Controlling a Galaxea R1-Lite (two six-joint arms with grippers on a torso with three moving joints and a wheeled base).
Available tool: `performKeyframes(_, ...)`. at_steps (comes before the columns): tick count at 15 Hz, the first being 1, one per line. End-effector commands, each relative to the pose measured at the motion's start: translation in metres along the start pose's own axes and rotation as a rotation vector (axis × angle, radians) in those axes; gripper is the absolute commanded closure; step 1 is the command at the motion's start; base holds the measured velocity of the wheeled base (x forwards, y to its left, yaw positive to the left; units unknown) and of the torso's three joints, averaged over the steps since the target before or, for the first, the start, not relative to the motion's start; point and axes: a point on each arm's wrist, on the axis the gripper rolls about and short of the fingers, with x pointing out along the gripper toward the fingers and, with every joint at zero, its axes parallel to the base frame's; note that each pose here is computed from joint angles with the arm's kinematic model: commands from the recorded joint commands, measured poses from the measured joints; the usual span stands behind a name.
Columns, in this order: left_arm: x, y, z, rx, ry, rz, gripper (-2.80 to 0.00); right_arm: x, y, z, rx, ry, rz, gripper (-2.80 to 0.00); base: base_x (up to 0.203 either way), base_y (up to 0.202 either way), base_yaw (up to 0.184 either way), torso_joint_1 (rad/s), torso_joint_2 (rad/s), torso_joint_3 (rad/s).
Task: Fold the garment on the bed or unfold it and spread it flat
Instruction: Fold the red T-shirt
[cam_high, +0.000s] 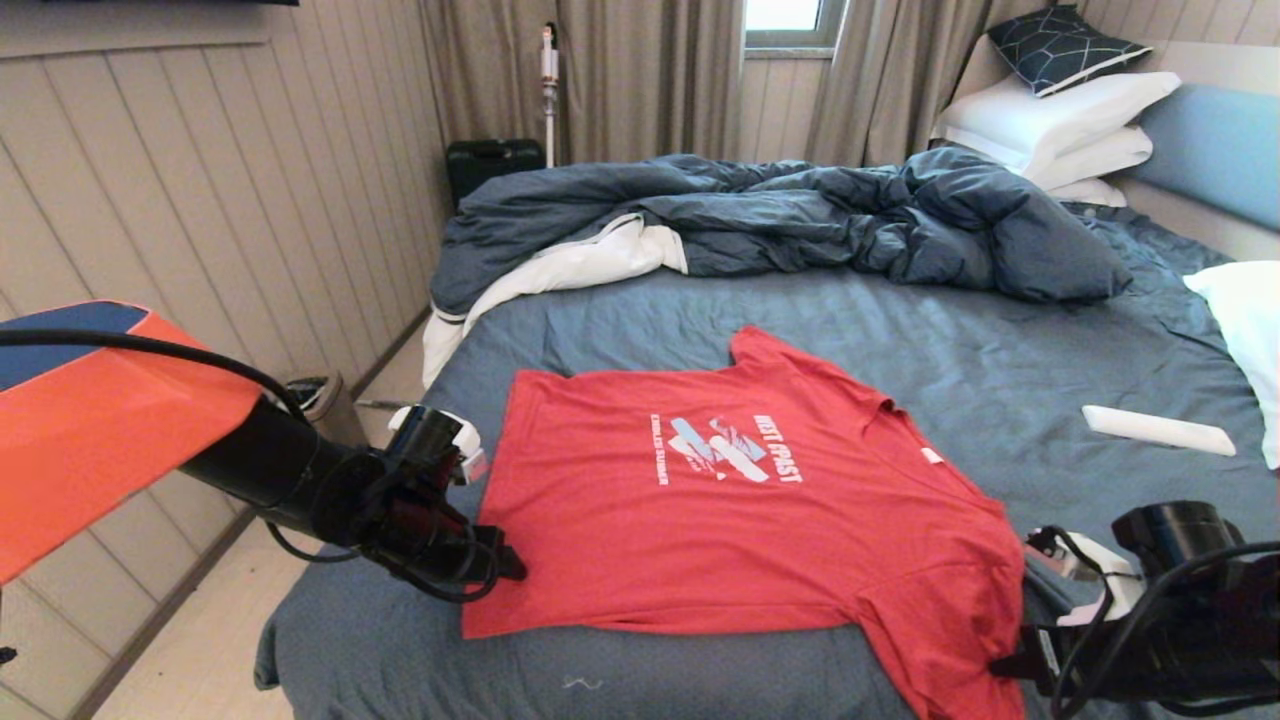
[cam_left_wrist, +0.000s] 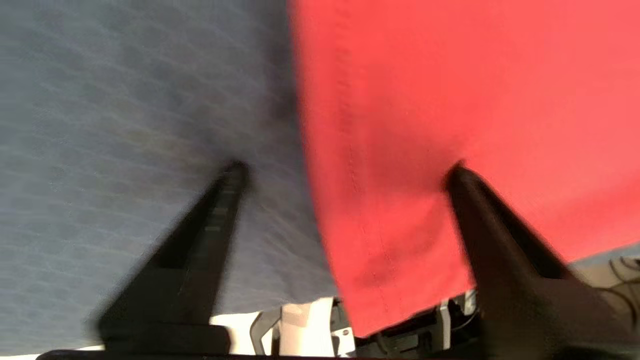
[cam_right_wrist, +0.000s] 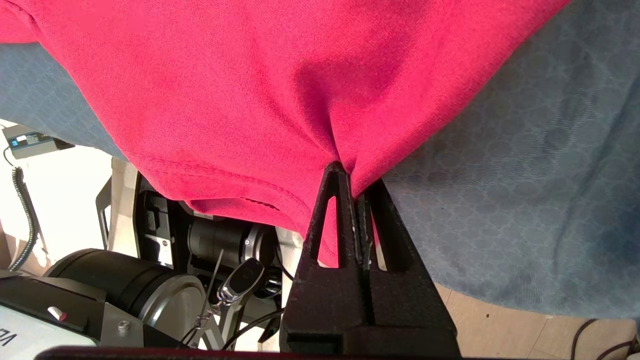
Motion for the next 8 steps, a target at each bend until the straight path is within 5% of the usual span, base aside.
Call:
performKeyframes(1, 0.001, 0.000, 0.001, 0.001, -0.003, -0.003, 0.00, 0.000, 0.000, 0.000, -0.002, -0.002, 0.003, 0.00, 0.000, 0.000, 0.000, 0.000, 0.00, 0.000)
performKeyframes(8, -0.014, -0.001, -0.010, 0.007, 0.014, -0.002, 0.00, -0.002, 0.000, -0.001, 0.002, -0.006, 0.000, 0.00, 0.000, 0.000, 0.000, 0.000, 0.00, 0.000)
